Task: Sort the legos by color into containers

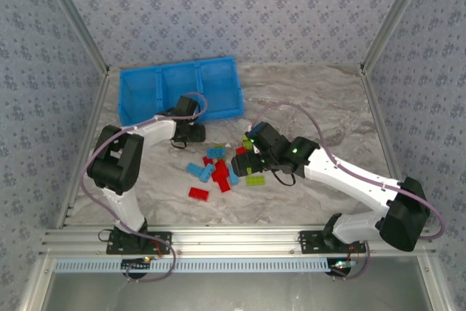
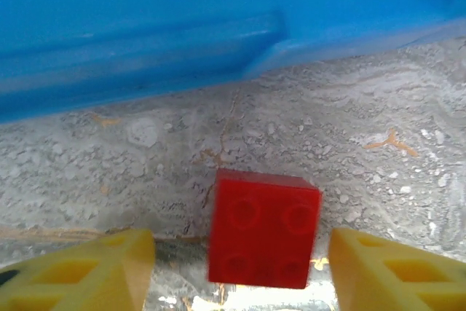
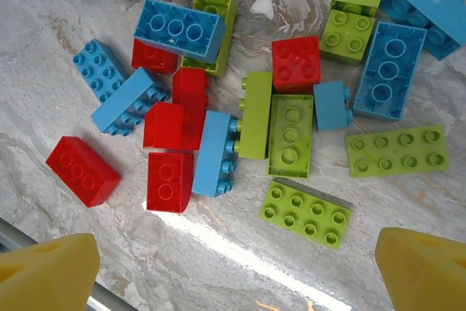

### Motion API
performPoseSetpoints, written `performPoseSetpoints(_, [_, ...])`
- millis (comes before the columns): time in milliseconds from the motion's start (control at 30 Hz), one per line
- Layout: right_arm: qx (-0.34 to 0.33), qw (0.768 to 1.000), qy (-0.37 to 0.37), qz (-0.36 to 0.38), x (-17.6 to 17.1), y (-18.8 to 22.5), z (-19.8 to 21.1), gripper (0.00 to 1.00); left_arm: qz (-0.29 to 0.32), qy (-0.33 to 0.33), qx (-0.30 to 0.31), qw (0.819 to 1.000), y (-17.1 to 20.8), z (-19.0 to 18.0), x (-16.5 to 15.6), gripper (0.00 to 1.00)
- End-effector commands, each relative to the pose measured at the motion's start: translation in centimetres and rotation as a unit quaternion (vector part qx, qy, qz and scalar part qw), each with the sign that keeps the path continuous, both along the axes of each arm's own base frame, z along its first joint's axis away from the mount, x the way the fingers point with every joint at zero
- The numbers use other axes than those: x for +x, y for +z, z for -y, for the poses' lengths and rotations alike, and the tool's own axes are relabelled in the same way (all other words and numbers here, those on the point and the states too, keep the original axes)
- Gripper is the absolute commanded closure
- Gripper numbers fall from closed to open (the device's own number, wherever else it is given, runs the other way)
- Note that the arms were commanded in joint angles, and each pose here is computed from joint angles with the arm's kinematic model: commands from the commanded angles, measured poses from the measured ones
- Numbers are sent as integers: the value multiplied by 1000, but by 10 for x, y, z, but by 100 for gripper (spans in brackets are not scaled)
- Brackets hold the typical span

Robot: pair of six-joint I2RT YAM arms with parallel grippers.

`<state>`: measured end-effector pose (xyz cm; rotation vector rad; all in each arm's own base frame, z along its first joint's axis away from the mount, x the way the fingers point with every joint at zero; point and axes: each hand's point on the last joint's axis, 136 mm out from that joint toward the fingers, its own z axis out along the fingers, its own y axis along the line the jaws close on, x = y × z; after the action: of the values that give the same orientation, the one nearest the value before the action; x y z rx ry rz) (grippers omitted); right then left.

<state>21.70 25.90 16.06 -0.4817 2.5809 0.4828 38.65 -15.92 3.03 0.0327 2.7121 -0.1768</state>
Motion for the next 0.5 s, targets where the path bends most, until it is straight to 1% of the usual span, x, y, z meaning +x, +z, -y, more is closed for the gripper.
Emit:
performPoseSetpoints(0, [-9, 1000, -16, 5, -2, 0, 8, 0, 5, -38, -34, 999, 1, 22, 9, 43])
performPoseSetpoints(133, [-13, 1000, -24, 7, -1, 0, 11, 0, -9, -40, -32, 999, -10, 23, 3, 54])
performPoseSetpoints(267, [-13, 1000, -26, 6, -1, 0, 11, 0, -9, -43, -34, 998, -9, 25, -6, 65])
performPoseSetpoints(367, [-8, 999, -30, 12, 1, 5, 11, 0, 6, -51, -40, 998, 5, 29, -15, 69])
performPoseSetpoints(467, [-3, 999, -42, 27, 5, 15, 13, 0, 34, -52, -57, 996, 38, 32, -28, 71])
